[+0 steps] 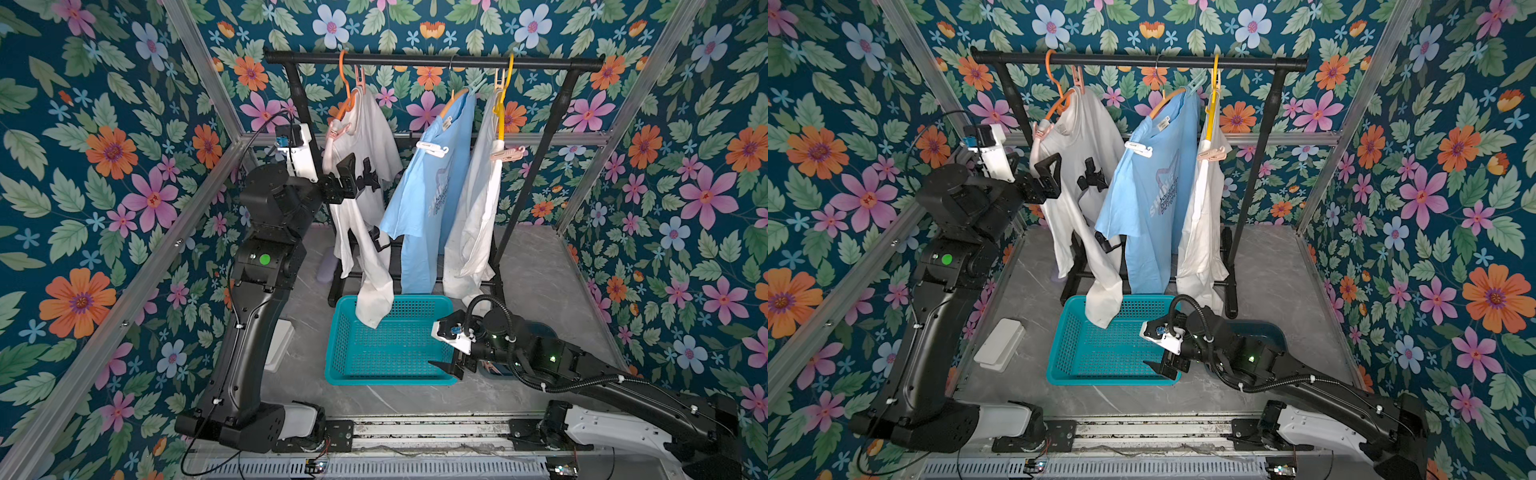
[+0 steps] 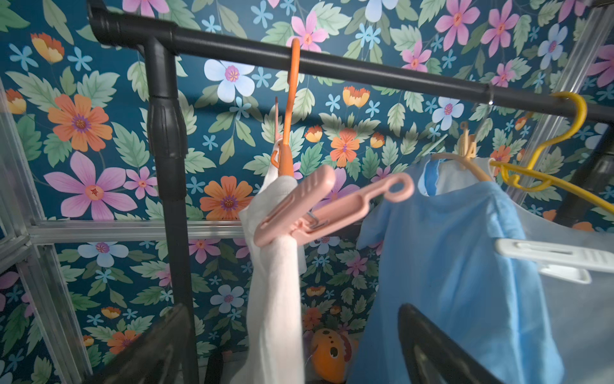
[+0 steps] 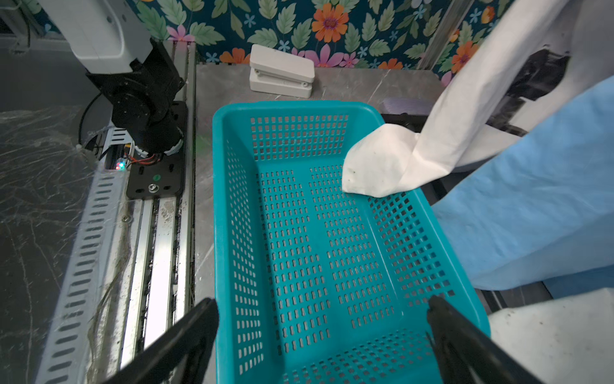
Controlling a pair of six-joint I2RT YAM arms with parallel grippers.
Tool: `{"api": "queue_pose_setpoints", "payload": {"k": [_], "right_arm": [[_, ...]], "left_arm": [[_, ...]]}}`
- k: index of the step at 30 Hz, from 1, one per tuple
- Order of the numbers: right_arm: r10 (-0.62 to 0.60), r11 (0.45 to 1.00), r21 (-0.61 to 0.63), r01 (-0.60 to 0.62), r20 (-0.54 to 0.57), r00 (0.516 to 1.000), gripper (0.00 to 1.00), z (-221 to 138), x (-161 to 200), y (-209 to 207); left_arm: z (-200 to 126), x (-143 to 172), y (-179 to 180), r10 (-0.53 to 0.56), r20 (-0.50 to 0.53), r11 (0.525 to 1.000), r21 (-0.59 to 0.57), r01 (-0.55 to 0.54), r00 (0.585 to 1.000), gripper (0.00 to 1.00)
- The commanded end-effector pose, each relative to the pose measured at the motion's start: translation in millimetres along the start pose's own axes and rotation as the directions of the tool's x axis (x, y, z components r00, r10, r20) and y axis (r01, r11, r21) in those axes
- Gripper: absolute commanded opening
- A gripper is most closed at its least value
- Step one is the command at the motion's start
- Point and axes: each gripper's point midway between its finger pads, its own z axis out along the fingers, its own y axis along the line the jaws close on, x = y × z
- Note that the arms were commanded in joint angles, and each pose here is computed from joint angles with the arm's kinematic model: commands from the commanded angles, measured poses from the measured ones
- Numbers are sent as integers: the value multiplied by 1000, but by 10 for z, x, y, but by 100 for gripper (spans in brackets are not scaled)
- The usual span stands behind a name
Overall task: Use clothespins to secure the t-shirt on both sides of the hanger
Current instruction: Hang the hanger on the clothesline, then adjust the basket at the center of the board.
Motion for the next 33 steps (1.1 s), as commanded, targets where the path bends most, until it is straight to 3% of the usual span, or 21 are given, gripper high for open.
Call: {"api": "queue_pose_setpoints", "payload": {"k": [1,11,15,21,27,31,33], "right_arm": [[-50,996,-75,47,-32,998,99,147,26,176],[-48,980,-197,28,-95,994,78,798,102,539],[-28,979,-203,-1,-139,990,77,997,148,574],[-22,969,-246,-33,-218,976,77,1081,327,764],[-16,978,-201,-47,-301,953,76,1099,518,789],[-7,988,-147,-45,-338,941,61,1160,613,733],[-10,989,-140,-41,-346,938,58,1186,631,734]], "left_arm": [[-219,-124,-25,15,41,1000,11,-16,999,100],[-896,393,53,-13,-65,1000,-9,13,998,91],[-1053,675,132,-21,-115,999,-41,16,993,89],[-1180,1121,326,-35,-208,991,-136,7,977,90],[-1208,1336,359,-65,-241,988,-151,28,968,91],[-1249,1332,412,-69,-227,983,-181,28,971,92],[-1276,1322,438,-68,-216,981,-194,26,974,92]]}}
